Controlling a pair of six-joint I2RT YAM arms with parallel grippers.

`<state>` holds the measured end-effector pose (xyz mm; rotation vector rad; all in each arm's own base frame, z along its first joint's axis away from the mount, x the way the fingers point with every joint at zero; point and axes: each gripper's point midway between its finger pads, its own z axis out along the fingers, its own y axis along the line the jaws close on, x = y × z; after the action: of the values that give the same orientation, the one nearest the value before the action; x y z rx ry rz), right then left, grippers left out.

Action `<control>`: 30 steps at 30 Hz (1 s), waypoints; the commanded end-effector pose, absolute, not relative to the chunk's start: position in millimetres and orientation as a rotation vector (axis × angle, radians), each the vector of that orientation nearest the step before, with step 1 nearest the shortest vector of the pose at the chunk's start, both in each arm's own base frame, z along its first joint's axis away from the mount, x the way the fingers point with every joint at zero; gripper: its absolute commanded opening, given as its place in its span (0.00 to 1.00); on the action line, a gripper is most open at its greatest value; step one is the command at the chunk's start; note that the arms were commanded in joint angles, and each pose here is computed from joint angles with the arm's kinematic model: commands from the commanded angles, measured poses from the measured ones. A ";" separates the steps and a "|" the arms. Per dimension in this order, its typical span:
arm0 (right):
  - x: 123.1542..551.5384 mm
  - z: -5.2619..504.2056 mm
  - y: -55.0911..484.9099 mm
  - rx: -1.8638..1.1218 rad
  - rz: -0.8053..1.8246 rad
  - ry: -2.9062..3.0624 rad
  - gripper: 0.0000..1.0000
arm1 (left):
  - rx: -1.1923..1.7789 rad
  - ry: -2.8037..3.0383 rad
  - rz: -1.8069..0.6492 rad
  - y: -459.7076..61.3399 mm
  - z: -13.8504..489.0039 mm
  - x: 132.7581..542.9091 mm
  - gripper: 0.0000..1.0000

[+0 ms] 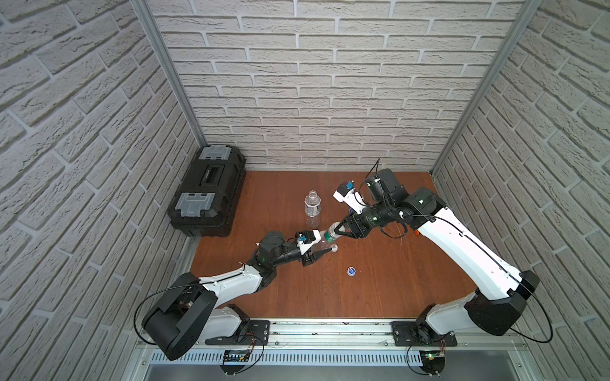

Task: Screw on the bottle caps
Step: Screw the bottle cap onto the plastic bottle.

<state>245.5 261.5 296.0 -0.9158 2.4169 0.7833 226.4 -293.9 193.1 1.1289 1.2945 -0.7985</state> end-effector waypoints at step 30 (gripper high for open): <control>228.4 281.1 272.8 -1.141 0.725 2.444 0.37 | 1.143 1.222 -0.824 -307.3 226.7 225.7 0.56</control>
<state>241.2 257.4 281.6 -1.0421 2.4730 0.6599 219.0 -297.7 185.3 1.1925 1.3347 -0.8206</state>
